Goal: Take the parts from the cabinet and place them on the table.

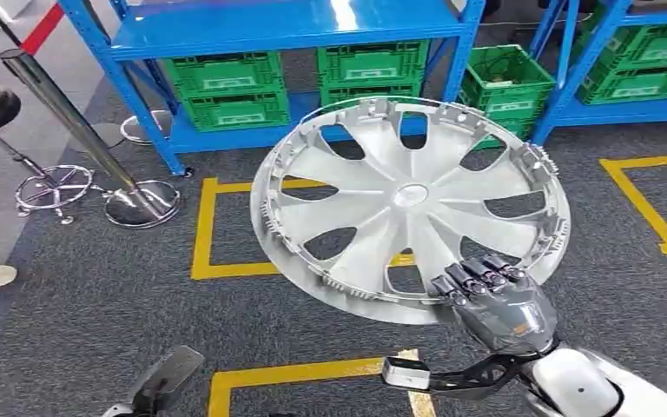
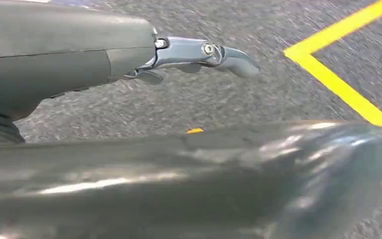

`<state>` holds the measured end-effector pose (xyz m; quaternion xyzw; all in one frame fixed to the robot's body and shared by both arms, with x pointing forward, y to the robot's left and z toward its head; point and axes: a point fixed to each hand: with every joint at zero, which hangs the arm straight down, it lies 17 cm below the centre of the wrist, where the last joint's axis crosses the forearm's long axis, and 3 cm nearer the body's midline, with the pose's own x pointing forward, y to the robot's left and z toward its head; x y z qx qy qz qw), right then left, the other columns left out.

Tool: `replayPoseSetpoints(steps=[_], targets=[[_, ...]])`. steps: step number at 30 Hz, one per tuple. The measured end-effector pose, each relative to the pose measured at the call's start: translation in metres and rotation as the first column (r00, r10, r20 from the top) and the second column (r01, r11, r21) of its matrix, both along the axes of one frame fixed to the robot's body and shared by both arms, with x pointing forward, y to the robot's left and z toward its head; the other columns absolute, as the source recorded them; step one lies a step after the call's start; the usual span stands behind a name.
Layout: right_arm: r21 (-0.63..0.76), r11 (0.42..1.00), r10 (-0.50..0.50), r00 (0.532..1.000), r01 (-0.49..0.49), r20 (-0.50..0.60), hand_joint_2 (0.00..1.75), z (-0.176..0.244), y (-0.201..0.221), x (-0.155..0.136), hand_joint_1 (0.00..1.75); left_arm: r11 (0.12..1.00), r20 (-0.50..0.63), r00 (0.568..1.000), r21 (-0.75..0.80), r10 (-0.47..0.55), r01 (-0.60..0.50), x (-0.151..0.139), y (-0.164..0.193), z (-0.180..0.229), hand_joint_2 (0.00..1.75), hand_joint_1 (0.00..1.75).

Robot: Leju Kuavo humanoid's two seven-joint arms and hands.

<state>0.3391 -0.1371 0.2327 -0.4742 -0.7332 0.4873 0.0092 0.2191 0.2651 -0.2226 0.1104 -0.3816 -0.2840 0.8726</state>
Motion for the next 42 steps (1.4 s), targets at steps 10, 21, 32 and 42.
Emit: replayPoseSetpoints(steps=[10, 21, 32, 42], targets=[[-0.027, 1.000, -0.013, 1.000, 0.013, 0.021, 1.75, 0.003, -0.020, -0.006, 1.75, 1.000, 0.014, 1.000, -0.016, -0.015, 0.015, 0.012, -0.012, 0.005, 0.00, 0.00], [-0.029, 0.999, -0.033, 0.999, 0.034, 0.026, 1.75, 0.003, -0.029, -0.005, 1.75, 1.000, 0.018, 1.000, -0.024, 0.001, -0.001, 0.014, -0.014, 0.006, 0.00, 0.00], [-0.029, 0.999, -0.025, 0.999, 0.026, 0.026, 1.75, 0.004, -0.027, -0.007, 1.75, 1.000, 0.016, 1.000, -0.026, 0.005, -0.005, 0.011, -0.013, 0.005, 0.00, 0.00], [-0.033, 0.999, -0.028, 0.999, 0.029, 0.031, 1.75, 0.005, -0.029, -0.006, 1.75, 1.000, 0.020, 1.000, -0.023, 0.020, -0.020, 0.014, -0.010, 0.006, 0.00, 0.00]])
